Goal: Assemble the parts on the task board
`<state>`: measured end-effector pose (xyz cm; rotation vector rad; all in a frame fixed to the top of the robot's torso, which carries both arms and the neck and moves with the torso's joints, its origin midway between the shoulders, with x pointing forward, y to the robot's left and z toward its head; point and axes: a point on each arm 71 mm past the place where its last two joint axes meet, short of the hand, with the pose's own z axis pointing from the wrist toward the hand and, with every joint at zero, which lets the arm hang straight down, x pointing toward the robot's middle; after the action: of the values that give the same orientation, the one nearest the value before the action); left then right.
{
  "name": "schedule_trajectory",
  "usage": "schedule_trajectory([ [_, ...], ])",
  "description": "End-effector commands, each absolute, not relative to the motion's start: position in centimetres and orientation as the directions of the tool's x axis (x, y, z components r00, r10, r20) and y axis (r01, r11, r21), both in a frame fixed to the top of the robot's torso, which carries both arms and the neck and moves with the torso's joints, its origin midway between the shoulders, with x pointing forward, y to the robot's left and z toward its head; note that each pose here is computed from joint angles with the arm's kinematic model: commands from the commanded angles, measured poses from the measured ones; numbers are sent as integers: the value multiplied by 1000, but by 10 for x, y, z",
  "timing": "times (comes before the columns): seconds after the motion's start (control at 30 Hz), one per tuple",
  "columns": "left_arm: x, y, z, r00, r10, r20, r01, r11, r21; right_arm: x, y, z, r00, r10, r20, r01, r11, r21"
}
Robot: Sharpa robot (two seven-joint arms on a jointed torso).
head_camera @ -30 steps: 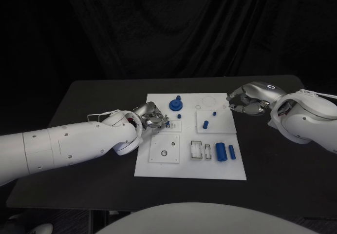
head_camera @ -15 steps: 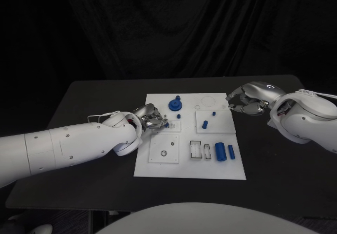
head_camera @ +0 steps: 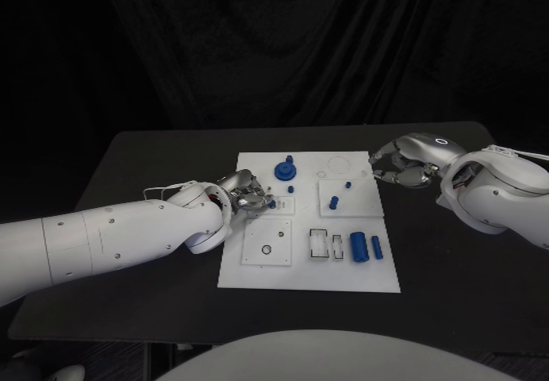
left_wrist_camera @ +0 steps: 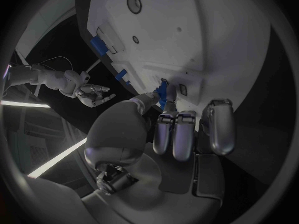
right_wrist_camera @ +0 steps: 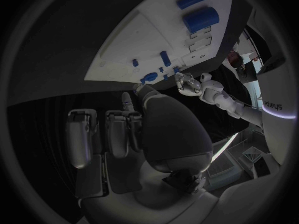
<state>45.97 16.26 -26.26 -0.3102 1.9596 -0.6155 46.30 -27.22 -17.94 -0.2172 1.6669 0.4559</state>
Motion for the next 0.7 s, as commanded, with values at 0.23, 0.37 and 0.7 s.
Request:
schedule_trajectory([
  [0.23, 457, 160, -267, -484, -449, -751, 57, 841, -539, 463, -272, -180, -150, 120, -981, -388, 906, 170],
  [0.37, 456, 159, -268, -493, -443, -749, 56, 843, -536, 463, -271, -181, -152, 119, -981, -388, 906, 169],
  [0.7, 455, 156, -269, -507, -434, -745, 65, 842, -535, 463, -271, -181, -157, 116, -981, -388, 906, 169],
])
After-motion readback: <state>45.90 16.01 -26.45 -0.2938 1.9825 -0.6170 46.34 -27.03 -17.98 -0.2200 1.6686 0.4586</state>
